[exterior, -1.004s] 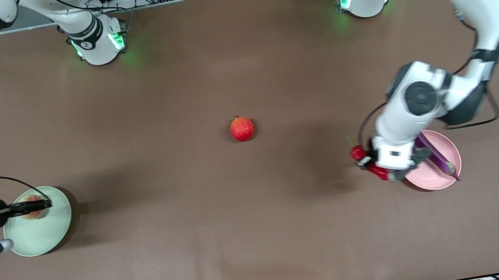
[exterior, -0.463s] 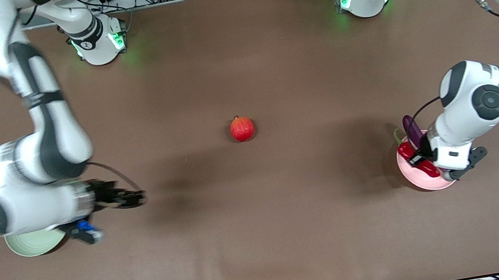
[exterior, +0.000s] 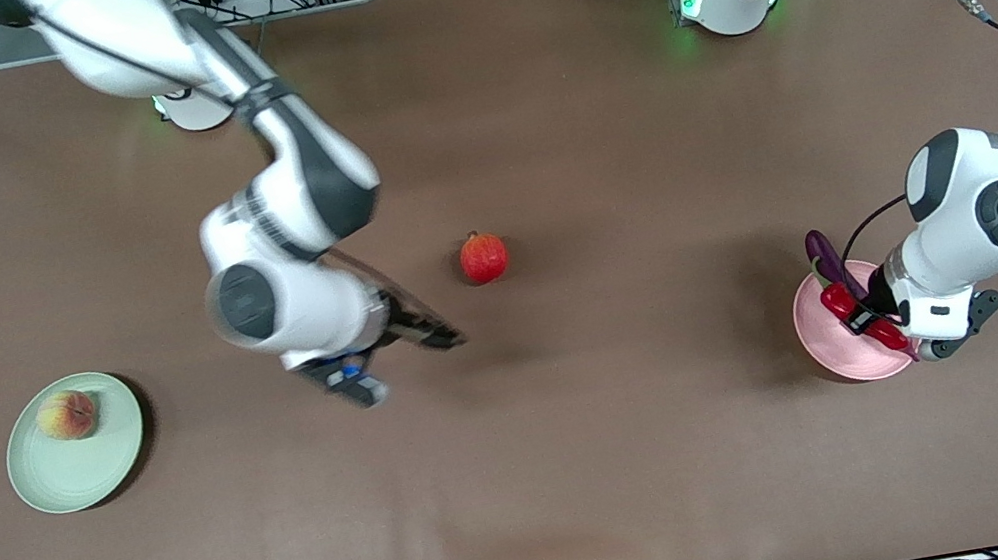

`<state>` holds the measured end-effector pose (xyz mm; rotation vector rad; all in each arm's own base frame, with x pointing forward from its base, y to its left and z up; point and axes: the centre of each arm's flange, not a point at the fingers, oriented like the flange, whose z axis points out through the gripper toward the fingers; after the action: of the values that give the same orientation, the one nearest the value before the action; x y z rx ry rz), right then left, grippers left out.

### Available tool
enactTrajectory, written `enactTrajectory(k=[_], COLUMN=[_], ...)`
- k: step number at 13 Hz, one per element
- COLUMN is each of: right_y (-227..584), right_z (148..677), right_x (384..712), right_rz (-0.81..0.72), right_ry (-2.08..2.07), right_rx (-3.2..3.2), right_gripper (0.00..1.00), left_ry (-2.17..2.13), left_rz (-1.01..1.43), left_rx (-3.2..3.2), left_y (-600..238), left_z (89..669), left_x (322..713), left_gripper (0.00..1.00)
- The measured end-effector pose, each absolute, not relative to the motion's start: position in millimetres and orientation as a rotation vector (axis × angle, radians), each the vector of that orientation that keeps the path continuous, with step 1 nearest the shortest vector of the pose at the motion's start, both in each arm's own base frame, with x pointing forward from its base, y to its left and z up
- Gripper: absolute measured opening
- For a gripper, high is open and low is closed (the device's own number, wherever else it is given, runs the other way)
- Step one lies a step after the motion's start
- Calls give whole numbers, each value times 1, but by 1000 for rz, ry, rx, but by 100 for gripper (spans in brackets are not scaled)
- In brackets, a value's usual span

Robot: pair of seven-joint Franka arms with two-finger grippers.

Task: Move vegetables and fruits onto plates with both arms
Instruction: 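Place the chili on the pink plate while the right gripper reaches the apple, then grasp the red apple with the right gripper while the left gripper withdraws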

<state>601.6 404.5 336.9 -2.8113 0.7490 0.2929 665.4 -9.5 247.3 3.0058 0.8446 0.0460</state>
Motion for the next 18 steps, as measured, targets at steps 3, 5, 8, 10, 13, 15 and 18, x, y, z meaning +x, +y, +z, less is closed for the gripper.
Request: enactTrajectory(k=[3,5,8,10,13,15,18], right_y=[453,465,475,479,487,490,495], right_z=[294,278,260,250,234,223,209], right_x=[559,541,523,518,508,500,488], right_rz=[246,236,228,215,211,217,192], right_ry=[587,492,430,416,377,345,273], right_rx=[-2955,-3032,-3056,-3052,-3079,-3108,-3166], right_gripper=[100,100,100,100,100,100,90], left_ry=[846,722,425,315,267,235,207], left_rz=[67,98,177,185,130,123,155], left_rx=[2997,3021,3062,3092,3118,3123,3152], left_y=[-7,-16,-9,14,11,-4,-22], left_z=[254,280,369,424,481,510,535], left_x=[671,676,679,672,665,659,652], left_gripper=[82,100,100,100,100,100,100])
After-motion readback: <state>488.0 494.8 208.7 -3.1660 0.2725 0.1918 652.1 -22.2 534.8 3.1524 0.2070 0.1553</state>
